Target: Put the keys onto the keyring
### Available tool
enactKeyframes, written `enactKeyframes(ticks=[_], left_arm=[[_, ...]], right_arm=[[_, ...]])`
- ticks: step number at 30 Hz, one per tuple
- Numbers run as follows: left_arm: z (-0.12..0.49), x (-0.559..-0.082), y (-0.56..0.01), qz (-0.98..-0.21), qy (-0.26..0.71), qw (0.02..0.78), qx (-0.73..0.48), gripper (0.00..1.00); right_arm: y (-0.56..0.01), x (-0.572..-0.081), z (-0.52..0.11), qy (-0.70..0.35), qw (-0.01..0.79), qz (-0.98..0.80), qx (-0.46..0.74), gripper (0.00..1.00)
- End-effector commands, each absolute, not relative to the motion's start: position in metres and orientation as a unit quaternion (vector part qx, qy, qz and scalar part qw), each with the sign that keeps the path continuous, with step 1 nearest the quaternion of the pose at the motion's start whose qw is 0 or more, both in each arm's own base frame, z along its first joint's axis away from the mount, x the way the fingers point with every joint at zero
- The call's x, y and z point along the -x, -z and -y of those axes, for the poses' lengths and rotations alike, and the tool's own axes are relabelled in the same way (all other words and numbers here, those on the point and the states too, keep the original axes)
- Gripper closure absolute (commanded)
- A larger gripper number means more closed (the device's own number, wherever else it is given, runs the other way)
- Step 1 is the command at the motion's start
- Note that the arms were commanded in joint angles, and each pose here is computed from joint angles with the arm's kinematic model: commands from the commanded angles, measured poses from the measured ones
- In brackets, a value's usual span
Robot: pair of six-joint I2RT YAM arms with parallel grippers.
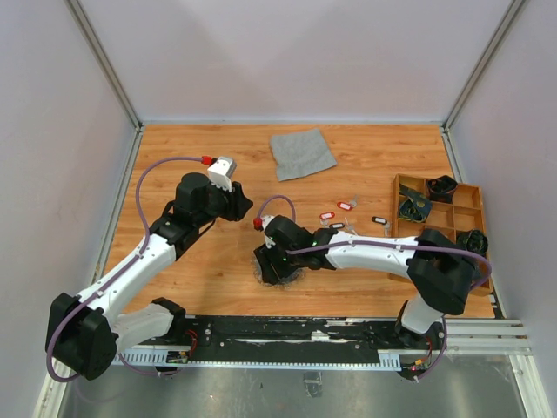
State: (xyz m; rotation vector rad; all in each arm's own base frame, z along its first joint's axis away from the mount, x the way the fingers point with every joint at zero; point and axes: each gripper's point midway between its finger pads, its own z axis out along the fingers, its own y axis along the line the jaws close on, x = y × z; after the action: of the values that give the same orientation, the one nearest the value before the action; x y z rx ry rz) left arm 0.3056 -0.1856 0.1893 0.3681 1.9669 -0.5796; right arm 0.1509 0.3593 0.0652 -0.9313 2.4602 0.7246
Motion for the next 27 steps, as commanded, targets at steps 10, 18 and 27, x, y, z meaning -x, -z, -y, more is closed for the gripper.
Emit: enactKeyframes(ticks=[10, 18, 27], left_arm=[[0.184, -0.312, -0.213, -0.795, 0.241, 0.535, -0.15, 0.58], [0.183, -0.312, -0.214, -0.795, 0.241, 0.536, -0.151, 0.58], [0.183, -0.312, -0.214, -0.795, 0.241, 0.536, -0.15, 0.58]], right_arm=[[-0.025, -0.143, -0.337, -0.174, 0.189, -0.916, 0.307, 0.52], [-0.021, -0.141, -0.317, -0.145, 0.186, -0.923, 0.303, 0.81], [-0.021, -0.134, -0.275, -0.091, 0.176, -0.917, 0.346, 0.94]])
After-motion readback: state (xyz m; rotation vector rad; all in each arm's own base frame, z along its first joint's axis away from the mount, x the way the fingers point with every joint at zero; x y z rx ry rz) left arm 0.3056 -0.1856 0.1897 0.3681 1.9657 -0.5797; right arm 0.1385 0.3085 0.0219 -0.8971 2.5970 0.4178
